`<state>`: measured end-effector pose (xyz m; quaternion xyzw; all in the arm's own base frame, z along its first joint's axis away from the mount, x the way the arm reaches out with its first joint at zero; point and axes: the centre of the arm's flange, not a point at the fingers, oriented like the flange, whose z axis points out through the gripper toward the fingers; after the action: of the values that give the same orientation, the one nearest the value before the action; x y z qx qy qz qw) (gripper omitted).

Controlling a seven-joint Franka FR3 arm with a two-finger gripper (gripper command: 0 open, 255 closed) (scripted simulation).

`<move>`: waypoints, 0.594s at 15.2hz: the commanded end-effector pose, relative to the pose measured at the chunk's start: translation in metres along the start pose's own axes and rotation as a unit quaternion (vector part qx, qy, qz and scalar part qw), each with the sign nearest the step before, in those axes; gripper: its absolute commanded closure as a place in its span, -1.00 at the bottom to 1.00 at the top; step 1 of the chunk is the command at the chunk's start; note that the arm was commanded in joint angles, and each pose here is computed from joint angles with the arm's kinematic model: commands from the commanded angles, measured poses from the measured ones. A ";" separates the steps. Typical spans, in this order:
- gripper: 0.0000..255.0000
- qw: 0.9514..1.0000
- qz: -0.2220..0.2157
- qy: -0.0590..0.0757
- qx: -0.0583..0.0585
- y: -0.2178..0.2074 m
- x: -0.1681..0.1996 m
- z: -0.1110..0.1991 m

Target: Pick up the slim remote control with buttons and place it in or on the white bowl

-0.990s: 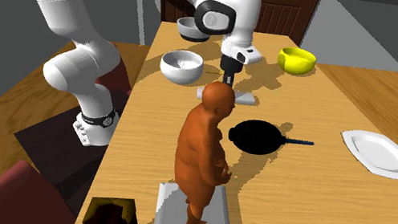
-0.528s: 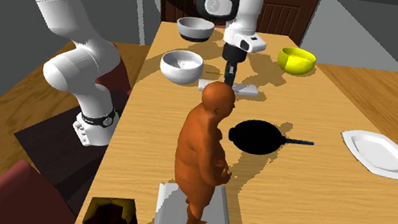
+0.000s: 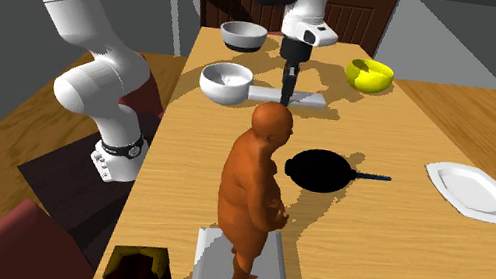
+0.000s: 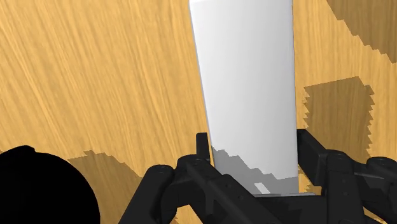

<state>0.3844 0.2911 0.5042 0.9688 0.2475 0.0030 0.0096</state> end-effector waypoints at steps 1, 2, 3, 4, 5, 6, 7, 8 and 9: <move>1.00 1.000 0.000 0.000 0.000 0.000 0.000 -0.012; 1.00 1.000 0.000 0.000 0.000 0.000 0.000 -0.017; 1.00 1.000 0.000 0.000 0.000 0.000 0.000 -0.023; 1.00 1.000 0.000 0.000 0.000 0.000 0.000 -0.028; 1.00 1.000 0.000 0.000 0.000 0.000 0.000 -0.033; 1.00 1.000 0.000 0.000 0.000 0.000 0.000 -0.038; 1.00 1.000 0.000 0.000 0.000 0.000 0.000 -0.044; 1.00 1.000 0.000 0.000 0.000 0.001 0.000 -0.049; 1.00 1.000 0.000 0.000 0.000 0.001 0.000 -0.054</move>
<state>0.3835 0.2915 0.5533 0.9688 0.2475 0.0031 0.0096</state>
